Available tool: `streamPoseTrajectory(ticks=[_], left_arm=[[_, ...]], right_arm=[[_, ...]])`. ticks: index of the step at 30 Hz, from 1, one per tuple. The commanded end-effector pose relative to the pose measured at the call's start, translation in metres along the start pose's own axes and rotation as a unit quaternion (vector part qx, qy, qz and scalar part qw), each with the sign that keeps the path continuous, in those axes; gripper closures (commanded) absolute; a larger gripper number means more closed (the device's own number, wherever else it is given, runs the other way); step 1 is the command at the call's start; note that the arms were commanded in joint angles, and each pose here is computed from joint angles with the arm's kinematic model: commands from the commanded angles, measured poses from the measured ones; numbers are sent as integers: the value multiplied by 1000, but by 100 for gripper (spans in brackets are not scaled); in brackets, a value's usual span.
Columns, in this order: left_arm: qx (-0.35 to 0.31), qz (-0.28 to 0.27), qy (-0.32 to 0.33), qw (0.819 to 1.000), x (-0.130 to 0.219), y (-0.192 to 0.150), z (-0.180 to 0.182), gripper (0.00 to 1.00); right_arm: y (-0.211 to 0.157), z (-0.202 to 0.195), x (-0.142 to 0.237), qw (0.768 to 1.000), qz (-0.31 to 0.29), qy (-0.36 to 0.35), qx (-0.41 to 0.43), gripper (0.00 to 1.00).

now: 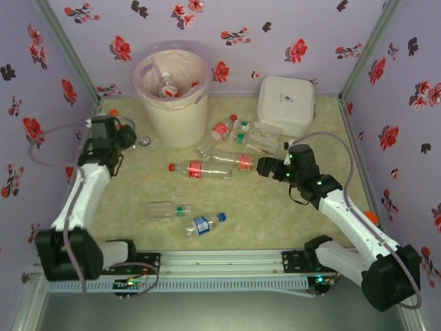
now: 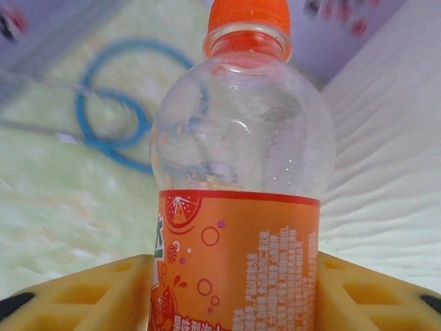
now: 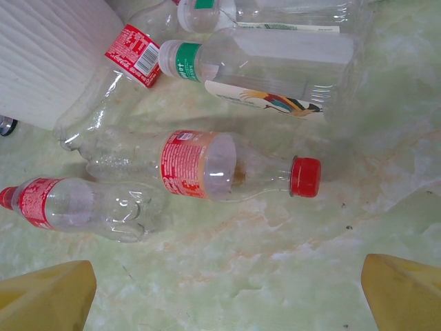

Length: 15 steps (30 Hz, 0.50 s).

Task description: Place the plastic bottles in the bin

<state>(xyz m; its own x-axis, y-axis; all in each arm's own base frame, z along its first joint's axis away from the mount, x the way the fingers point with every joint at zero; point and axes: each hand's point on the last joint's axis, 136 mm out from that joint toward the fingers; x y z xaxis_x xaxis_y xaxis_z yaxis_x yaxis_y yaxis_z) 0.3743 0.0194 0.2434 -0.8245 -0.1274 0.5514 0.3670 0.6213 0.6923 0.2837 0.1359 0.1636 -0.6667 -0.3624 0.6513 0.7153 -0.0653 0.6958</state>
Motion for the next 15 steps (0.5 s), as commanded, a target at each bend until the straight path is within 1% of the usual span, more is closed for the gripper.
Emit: streamPoseTrajectory(ticks=[1,3,5,8,9,12,15], left_arm=[[-47,-42,9,998,55,40,-7,69],[-57,-47,-15,997,78,56,-23,75],[-59,-57,-46,996,98,70,-40,85],[-52,-73,-80,993,116,89,-60,98],[-50,-78,-89,992,120,95,-67,100],[-45,-83,-123,988,122,110,-90,100],[-53,-81,-152,984,115,122,-121,100]], right_arm=[[4,-4,-6,1000,-10,-8,-6,1],[5,-1,-11,1000,-8,2,-12,0],[8,2,-14,1000,-8,9,-19,1],[8,4,-14,1000,-6,14,-26,1],[7,3,-13,1000,-6,13,-28,1],[3,2,-10,999,-9,12,-35,1],[1,0,-6,999,-14,12,-44,1]])
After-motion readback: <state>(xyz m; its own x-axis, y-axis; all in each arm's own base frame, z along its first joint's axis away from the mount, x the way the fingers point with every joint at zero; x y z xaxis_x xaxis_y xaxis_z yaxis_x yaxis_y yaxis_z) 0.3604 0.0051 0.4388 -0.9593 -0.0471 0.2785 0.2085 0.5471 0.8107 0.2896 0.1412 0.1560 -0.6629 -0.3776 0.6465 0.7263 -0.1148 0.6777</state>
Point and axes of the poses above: each hand's point on the last joint's axis, 136 mm out from that joint toward the fingers, its own x axis back along the fingers, its own z axis along the line the jaws close on, y = z × x, and after that the axes turned 10 degrees about x, right-handed
